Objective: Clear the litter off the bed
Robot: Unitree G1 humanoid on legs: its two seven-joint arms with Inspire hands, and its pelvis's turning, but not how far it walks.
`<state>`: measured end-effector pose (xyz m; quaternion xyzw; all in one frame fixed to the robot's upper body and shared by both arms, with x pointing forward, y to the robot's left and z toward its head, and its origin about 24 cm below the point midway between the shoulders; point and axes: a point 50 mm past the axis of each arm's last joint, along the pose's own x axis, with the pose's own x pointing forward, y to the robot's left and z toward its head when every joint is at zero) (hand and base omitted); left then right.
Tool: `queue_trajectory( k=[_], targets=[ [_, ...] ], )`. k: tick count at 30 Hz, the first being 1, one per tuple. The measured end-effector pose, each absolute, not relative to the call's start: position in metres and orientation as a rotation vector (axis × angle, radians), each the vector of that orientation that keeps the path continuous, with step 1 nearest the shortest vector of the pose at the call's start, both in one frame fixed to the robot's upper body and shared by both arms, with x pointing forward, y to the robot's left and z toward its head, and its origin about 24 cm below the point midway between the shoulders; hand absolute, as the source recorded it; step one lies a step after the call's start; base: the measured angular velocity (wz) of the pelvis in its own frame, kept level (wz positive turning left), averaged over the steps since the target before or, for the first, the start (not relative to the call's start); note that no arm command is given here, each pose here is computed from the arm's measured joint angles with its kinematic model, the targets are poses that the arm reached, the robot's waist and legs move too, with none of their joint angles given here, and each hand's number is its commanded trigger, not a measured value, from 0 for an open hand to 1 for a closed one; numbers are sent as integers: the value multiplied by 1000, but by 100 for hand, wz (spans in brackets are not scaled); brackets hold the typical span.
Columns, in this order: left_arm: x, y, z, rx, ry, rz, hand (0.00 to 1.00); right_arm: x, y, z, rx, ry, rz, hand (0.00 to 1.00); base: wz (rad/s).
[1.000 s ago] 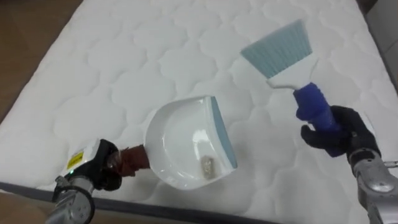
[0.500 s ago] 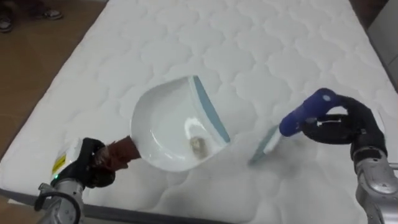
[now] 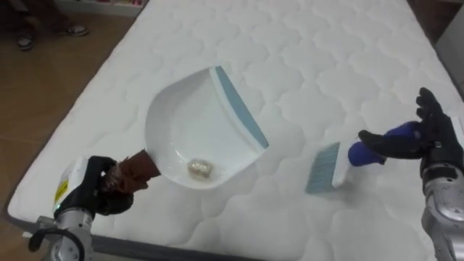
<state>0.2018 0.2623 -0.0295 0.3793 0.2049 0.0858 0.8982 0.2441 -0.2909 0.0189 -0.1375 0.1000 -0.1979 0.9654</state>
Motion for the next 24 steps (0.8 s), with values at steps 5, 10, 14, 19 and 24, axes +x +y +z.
queue_trajectory(
  k=[5,10,14,19,24],
  targets=[
    [202,263,-29,773,426,181,100,243,-291,17,-314,224,-396,0,46],
    [199,265,-30,770,434,191,100,239,-289,19,-326,215,-383,0,50],
    [187,269,-32,780,456,206,100,235,-288,19,-328,209,-375,0,37],
    [180,265,-38,770,479,204,100,231,-289,16,-368,225,-372,0,55],
    [173,259,-45,759,503,192,100,219,-288,3,-390,279,-362,0,84]
  ],
)
